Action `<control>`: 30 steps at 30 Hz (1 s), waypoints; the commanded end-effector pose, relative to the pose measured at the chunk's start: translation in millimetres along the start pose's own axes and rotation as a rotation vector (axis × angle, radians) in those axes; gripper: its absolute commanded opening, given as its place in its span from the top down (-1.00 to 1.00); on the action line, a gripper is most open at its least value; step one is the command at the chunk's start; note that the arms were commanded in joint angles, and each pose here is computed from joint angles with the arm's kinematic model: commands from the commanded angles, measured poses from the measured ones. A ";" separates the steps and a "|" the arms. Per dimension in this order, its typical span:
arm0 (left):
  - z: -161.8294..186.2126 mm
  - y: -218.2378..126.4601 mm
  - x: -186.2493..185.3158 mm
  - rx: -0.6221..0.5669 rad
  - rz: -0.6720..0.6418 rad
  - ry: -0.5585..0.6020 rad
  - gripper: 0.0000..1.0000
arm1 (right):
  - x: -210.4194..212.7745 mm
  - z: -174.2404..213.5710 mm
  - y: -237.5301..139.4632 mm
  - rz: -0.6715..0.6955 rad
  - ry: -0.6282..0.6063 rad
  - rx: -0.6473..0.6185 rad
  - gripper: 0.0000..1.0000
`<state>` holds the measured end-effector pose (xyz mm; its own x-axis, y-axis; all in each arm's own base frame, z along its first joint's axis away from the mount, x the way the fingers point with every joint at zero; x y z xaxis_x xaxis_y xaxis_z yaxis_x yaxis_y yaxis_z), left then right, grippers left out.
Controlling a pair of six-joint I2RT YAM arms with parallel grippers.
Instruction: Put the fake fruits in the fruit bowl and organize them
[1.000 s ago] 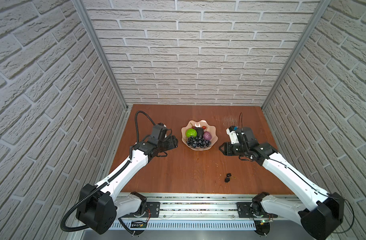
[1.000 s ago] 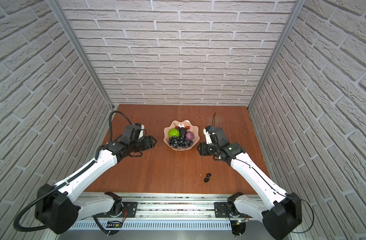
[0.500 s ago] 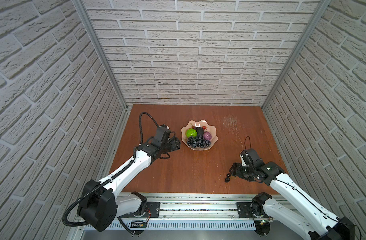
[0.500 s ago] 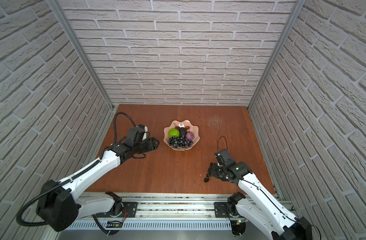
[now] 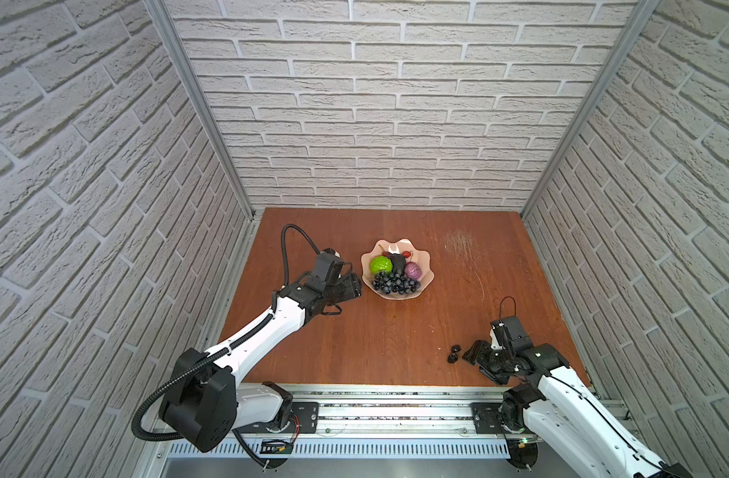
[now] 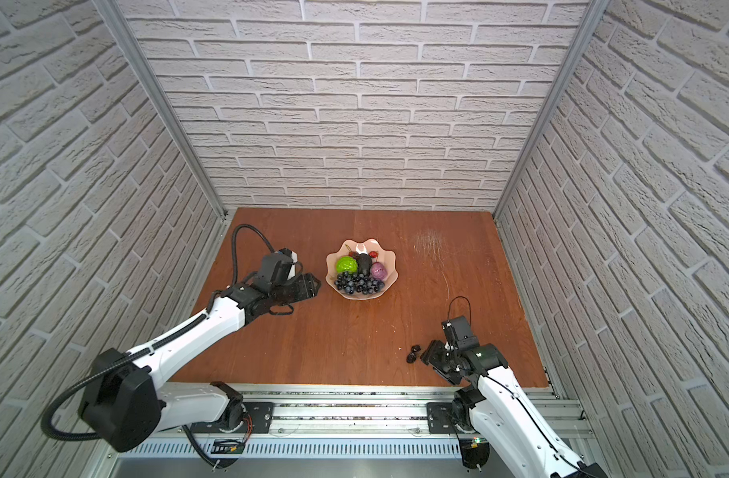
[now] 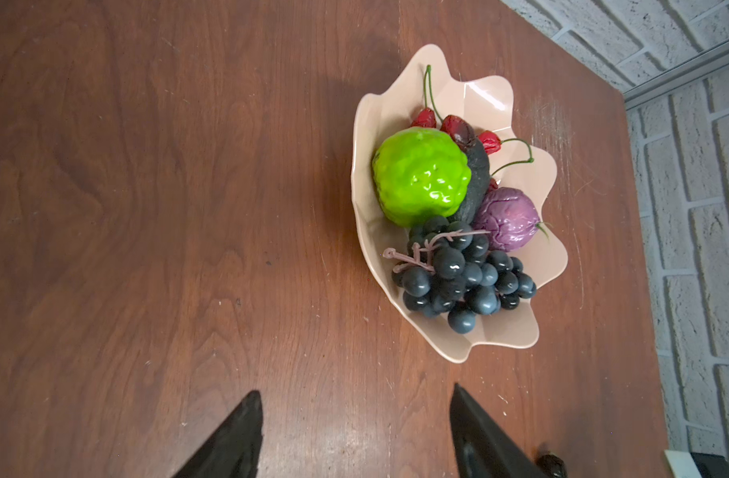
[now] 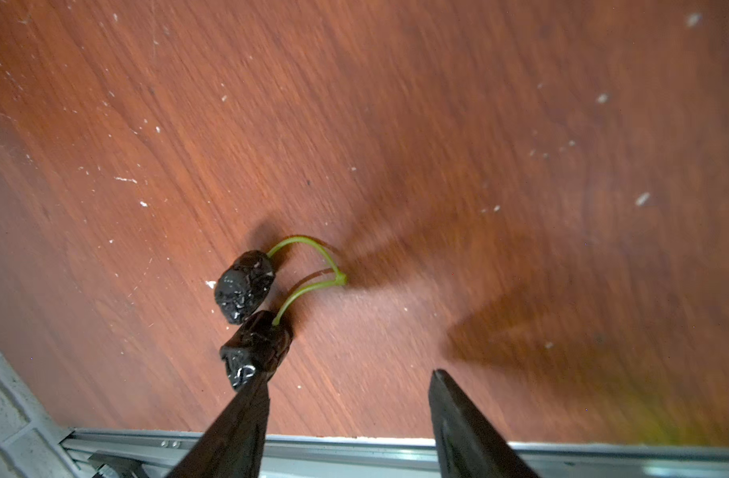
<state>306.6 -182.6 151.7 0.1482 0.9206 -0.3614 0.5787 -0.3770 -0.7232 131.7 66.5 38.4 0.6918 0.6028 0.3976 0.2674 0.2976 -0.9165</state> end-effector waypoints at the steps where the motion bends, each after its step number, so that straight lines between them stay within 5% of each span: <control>1: -15.2 -1.6 -12.5 -0.046 0.038 0.021 -0.42 | 9.4 -0.1 7.8 -0.074 0.053 0.032 -0.24; 12: -17.5 -3.2 -11.9 -0.042 0.024 0.032 -0.42 | 15.7 -11.2 20.1 -0.097 0.073 0.042 -0.12; 19: -18.1 -3.9 -11.3 -0.039 0.017 0.037 -0.42 | 19.0 -17.9 25.9 -0.100 0.060 0.030 0.24; 26: -18.8 -5.3 -10.9 -0.037 0.012 0.041 -0.42 | 21.2 -21.3 30.5 -0.101 0.046 0.027 0.35; 30: -21.6 -9.6 -10.4 -0.042 0.002 0.054 -0.42 | 22.4 -23.0 32.5 -0.111 0.048 0.020 0.86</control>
<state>310.3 -185.0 160.3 0.1722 0.9219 -0.3469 0.5811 -0.3794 -0.7200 170.3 75.4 21.2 0.6917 0.5276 0.4932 0.3206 0.3877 -0.8643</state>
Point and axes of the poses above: each gripper's point midway between its finger pads, its own y axis out along the fingers, its own x axis along the line the jaws close on, z = x × y, the point moved 1 cm from there along -y, back along the fingers, and after that the axes turned 9 degrees about y, right-handed, at the moved point
